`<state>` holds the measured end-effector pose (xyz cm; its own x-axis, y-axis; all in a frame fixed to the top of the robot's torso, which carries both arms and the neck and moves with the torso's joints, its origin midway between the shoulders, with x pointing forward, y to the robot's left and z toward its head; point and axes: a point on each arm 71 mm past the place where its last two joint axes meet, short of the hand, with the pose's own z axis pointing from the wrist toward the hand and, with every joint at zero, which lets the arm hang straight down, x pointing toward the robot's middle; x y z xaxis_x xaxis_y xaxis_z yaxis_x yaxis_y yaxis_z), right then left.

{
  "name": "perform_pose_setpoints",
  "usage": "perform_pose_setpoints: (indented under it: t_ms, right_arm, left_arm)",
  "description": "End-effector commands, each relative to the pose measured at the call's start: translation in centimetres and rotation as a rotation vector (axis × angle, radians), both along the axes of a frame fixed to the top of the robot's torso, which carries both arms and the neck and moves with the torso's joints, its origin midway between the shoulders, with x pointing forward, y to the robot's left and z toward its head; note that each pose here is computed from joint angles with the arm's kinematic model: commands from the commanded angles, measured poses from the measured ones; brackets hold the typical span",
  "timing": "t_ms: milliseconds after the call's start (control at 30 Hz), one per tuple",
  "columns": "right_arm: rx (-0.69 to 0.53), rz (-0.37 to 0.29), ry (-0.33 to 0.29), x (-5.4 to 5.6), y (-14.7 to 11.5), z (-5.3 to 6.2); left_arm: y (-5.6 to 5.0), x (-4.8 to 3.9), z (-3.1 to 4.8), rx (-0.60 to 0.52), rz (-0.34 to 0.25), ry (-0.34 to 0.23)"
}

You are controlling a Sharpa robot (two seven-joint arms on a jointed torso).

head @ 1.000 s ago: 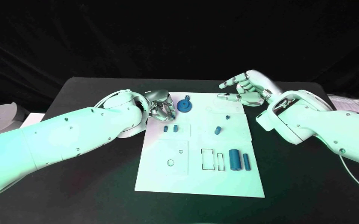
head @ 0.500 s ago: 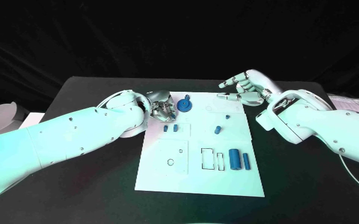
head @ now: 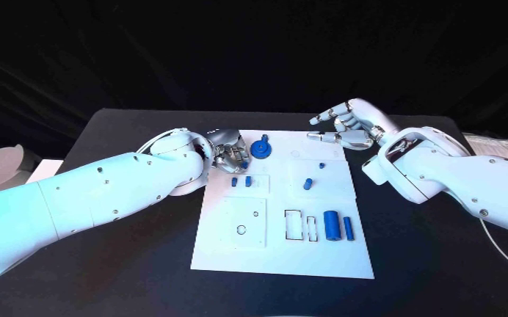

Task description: Assemble the parts on the task board

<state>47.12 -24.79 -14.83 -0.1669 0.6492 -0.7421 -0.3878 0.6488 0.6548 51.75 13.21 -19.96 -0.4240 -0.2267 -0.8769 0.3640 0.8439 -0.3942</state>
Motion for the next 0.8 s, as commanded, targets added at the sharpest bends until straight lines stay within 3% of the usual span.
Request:
perform_pose_setpoints:
  t_ms: [33,500,700,800]
  right_arm:
    - [-0.005,0.014,0.002,0.0,0.1,-0.1]
    - [-0.031,0.006,0.037,0.1,-0.2,-0.4]
    - [-0.118,-0.004,0.09,0.5,-0.9,-1.1]
    - [-0.2,-0.003,0.104,0.6,-1.2,-1.5]
  left_arm:
    - [0.0,-0.12,-0.31,0.016,-0.003,0.015]
    - [0.9,0.04,-0.41,0.026,0.029,0.023]
    - [2.5,-0.11,-0.22,-0.018,0.052,0.036]
    - [3.8,-0.17,0.22,-0.111,0.08,0.048]
